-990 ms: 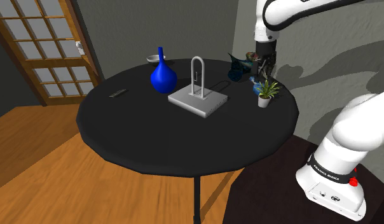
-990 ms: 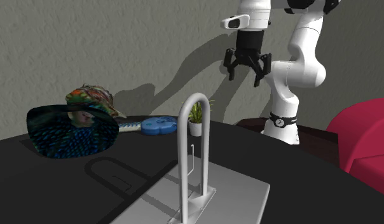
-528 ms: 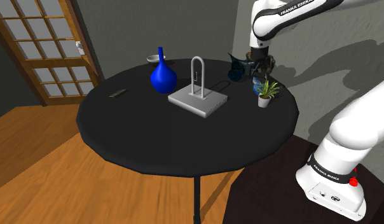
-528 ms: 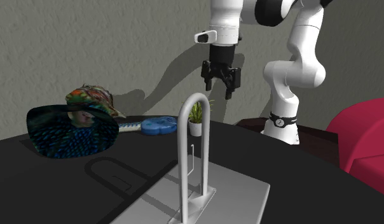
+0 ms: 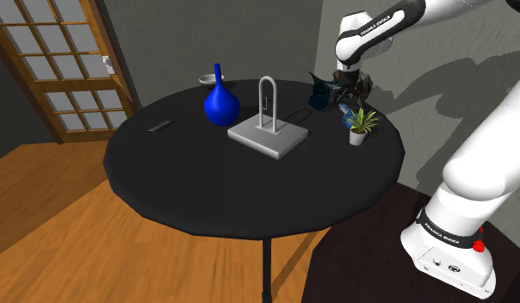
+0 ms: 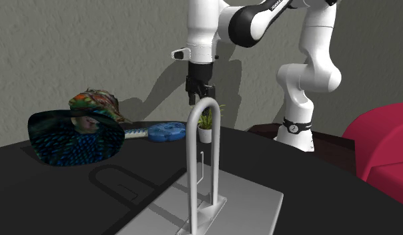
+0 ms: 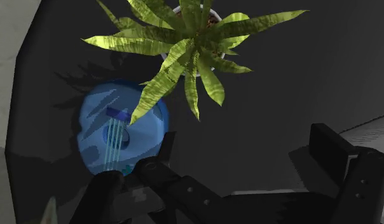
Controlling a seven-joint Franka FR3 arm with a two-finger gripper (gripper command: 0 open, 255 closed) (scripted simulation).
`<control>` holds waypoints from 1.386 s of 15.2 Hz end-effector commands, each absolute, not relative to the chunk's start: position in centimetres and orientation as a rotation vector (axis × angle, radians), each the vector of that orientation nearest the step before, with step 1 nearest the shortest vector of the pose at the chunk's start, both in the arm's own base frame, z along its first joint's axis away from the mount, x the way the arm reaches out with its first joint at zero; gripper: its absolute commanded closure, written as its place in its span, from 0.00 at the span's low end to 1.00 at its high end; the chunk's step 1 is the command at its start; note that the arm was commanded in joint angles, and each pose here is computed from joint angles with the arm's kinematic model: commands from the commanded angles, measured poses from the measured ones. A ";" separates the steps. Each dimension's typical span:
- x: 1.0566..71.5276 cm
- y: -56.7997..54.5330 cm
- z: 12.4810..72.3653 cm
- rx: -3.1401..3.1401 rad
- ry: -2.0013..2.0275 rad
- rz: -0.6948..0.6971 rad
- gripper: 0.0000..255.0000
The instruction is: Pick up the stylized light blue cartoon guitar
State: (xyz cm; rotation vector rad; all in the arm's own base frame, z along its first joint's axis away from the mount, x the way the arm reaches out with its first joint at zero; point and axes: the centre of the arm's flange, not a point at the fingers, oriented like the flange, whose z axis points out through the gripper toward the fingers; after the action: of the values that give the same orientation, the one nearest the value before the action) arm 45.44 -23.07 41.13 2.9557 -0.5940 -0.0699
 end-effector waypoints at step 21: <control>50.7 -45.8 31.5 2.762 -1.095 0.057 0.00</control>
State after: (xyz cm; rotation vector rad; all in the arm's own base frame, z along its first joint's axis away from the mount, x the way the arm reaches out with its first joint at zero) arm 50.78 -45.63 32.01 2.7646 -1.0903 0.0552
